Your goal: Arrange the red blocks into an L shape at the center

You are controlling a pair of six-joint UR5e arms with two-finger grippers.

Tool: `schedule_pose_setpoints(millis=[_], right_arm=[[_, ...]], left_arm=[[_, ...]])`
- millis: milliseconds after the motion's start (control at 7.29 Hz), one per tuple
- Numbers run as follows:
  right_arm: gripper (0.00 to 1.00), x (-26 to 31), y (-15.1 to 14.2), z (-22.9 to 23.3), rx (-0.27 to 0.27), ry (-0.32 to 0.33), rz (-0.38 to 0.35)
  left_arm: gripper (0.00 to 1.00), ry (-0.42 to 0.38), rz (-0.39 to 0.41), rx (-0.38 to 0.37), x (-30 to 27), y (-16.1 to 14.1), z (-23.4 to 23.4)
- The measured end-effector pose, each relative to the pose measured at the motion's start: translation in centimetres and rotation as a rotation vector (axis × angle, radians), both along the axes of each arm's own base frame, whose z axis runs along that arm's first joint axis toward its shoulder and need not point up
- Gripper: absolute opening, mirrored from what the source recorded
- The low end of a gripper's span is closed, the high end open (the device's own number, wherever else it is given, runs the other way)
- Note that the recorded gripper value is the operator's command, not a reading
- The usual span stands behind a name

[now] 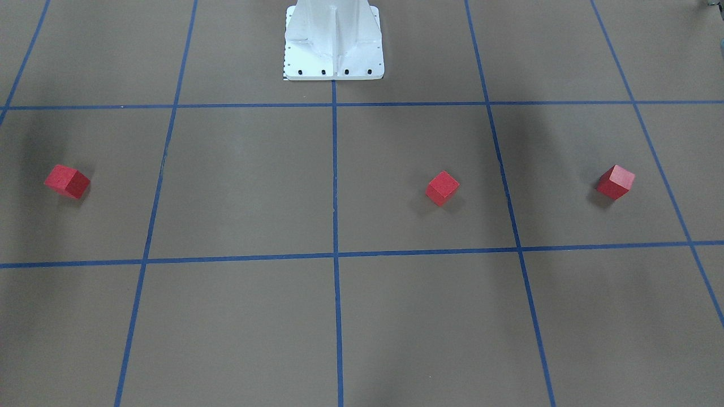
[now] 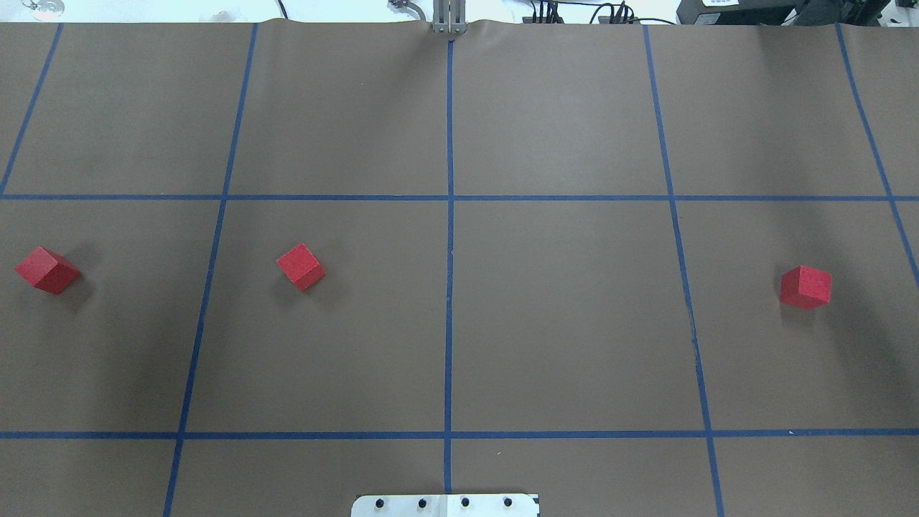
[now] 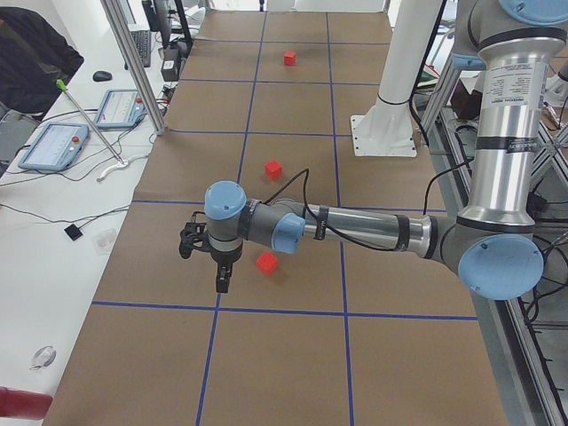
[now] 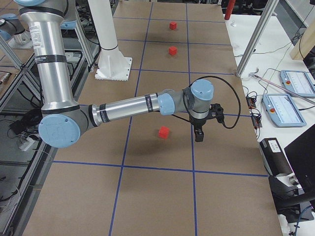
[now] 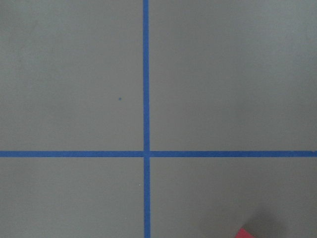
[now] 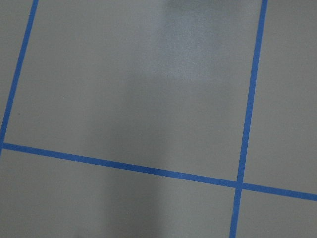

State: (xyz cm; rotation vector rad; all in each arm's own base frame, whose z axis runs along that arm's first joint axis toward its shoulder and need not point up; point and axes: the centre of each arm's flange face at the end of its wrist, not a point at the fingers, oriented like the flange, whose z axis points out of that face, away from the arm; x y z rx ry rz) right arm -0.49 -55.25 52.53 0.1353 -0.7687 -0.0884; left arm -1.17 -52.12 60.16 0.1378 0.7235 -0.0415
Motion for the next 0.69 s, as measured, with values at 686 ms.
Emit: schedule_pose_setpoints(millis=[686], right_arm=[[1.0, -11.0, 4.6, 0.7, -0.06, -0.013, -0.19]], left_arm=[[1.0, 0.03, 0.024, -0.018, 0.9, 0.8, 0.6]])
